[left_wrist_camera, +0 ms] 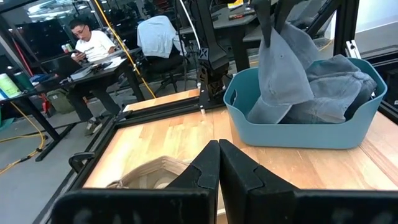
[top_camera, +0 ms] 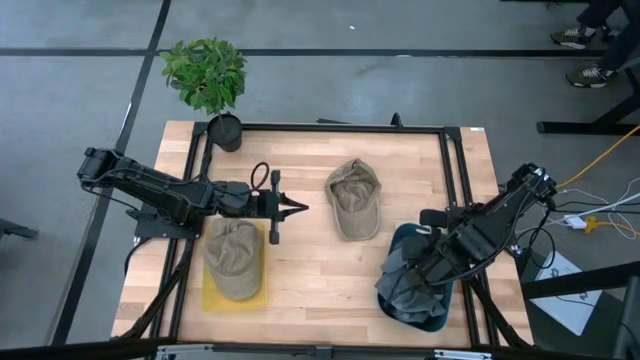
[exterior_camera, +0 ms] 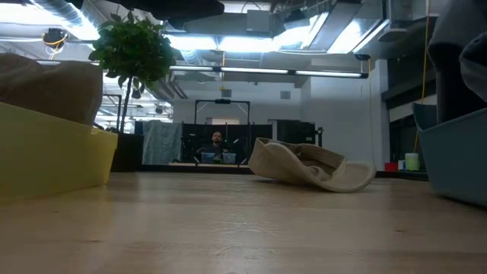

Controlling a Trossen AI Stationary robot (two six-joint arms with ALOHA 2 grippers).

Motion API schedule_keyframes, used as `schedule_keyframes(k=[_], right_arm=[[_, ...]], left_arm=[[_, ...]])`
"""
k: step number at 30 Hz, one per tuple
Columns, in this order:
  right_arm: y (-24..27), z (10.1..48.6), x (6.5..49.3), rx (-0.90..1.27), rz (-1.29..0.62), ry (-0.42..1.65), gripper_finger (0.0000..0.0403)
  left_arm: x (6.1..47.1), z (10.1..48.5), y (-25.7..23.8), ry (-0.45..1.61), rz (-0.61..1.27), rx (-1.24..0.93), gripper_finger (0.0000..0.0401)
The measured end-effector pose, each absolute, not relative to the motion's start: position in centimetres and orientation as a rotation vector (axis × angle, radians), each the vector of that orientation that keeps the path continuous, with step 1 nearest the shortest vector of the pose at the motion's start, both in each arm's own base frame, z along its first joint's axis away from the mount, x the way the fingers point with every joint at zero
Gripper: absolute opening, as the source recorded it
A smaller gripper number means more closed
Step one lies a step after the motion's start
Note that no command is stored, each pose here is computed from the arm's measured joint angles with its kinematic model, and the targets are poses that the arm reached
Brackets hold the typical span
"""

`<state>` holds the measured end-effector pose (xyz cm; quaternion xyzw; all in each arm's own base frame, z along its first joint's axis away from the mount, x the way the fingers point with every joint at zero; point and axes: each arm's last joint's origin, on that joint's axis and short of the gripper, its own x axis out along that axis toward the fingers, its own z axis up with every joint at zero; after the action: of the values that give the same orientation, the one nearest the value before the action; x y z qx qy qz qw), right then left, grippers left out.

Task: Pick & Place hat
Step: Put the blue cap into the blue bin

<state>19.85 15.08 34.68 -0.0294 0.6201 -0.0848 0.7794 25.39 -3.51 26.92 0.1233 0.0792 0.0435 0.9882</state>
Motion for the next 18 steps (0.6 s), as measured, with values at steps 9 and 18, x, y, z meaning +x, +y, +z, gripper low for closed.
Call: schedule_keyframes(k=[9, 18], right_arm=[[15.1, 31.5, 19.2, 0.011, -0.239, 1.510, 0.0030], [16.5, 29.9, 20.5, 0.072, -0.098, 1.406, 0.0028]], left_arm=[[25.4, 26.9, -3.5, 0.159, 0.087, 0.247, 0.0007], [25.4, 26.9, -3.5, 0.159, 0.087, 0.246, 0.0005]])
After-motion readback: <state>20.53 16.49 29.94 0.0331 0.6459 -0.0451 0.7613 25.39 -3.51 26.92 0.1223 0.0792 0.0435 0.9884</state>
